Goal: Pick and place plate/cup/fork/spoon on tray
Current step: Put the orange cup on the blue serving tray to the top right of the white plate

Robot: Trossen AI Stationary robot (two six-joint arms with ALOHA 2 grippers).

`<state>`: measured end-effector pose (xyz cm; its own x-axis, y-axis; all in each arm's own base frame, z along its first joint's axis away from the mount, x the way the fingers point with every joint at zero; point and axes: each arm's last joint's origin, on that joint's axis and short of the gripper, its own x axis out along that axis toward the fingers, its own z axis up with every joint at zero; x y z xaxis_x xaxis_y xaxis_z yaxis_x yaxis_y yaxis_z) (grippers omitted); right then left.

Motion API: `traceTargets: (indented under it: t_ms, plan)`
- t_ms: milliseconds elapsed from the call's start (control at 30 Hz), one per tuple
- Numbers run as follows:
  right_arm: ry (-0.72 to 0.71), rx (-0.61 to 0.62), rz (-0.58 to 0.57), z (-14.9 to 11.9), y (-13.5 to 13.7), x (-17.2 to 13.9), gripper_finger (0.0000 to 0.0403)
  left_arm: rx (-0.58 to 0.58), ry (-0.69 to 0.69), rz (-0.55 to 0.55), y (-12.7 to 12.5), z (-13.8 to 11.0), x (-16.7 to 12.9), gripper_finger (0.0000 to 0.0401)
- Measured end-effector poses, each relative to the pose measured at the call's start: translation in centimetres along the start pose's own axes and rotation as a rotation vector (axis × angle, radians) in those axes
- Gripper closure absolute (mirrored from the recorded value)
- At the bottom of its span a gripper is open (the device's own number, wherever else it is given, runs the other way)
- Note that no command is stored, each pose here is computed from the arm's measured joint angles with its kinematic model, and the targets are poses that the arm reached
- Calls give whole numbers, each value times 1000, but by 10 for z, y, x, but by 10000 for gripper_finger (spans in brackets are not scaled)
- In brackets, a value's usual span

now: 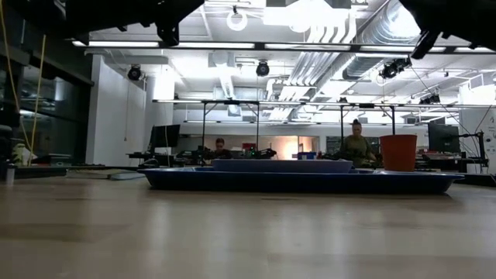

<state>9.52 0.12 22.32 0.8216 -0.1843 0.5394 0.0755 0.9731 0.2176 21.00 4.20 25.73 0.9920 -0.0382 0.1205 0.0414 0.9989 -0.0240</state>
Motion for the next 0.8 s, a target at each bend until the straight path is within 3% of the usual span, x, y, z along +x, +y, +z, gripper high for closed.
traceTargets:
  t_ms: [333,533,800]
  plan:
    - [157,-254,-331,14,7,56,402,-14,-13,18,1,1,0,256]
    - [530,-409,-735,27,3,87,380,-11,-24,30,3,2,-1,256]
    - [1063,-288,-1159,24,-37,97,261,-11,-24,26,2,2,0,256]
